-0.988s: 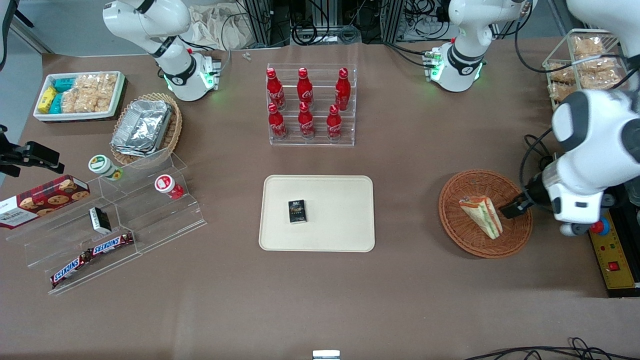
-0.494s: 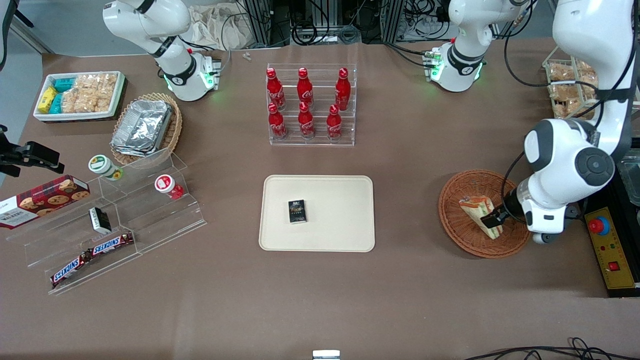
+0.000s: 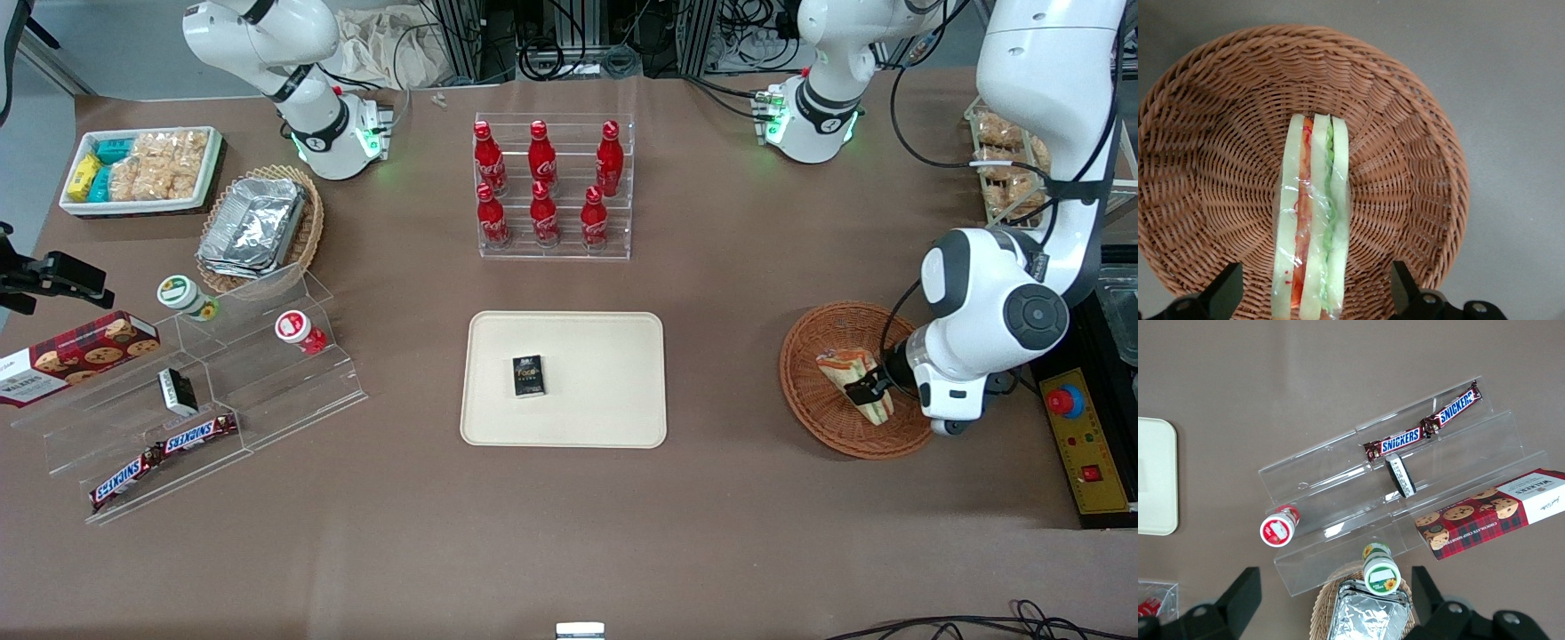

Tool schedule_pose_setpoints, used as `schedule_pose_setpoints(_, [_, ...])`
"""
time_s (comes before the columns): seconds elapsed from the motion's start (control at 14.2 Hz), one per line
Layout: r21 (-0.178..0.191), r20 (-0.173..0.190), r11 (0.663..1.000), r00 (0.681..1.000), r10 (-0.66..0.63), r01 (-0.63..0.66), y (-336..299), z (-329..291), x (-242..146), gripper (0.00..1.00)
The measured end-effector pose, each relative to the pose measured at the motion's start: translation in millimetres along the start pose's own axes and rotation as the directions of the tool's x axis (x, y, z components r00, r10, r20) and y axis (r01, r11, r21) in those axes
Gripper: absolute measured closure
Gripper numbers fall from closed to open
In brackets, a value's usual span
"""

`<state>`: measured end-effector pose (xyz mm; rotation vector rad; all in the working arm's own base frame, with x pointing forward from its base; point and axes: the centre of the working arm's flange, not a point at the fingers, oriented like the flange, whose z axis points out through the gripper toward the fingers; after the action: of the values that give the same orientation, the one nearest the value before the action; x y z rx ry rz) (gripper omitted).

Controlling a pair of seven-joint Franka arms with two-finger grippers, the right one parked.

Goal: Place sandwich from basket to tray
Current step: 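Close the left gripper on the wrapped sandwich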

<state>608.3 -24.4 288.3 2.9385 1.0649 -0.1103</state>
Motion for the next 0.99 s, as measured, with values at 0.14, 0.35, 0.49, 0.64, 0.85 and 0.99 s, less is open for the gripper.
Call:
schedule_pose_setpoints(0.14, [0.006, 0.011, 1.000, 1.000, 0.000, 0.000, -0.9, 9.9, -0.9, 0.00])
schedule_pose_setpoints(0.35, [0.013, 0.029, 1.000, 1.000, -0.001, 0.001, -0.8, 31.2, -0.2, 0.00])
schedule_pose_setpoints(0.49, [0.015, 0.035, 1.000, 0.999, -0.002, 0.001, -0.7, 38.4, 0.0, 0.14])
schedule_pose_setpoints(0.64, [0.013, 0.033, 1.000, 0.999, -0.003, 0.002, -0.5, 38.1, 0.3, 0.37])
schedule_pose_setpoints(0.85, [0.004, 0.021, 1.000, 1.000, -0.008, 0.007, 1.6, 31.2, 2.7, 0.63])
schedule_pose_setpoints(0.99, [-0.001, 0.006, 1.000, 1.000, -0.002, 0.002, 5.3, 14.5, 5.2, 0.69])
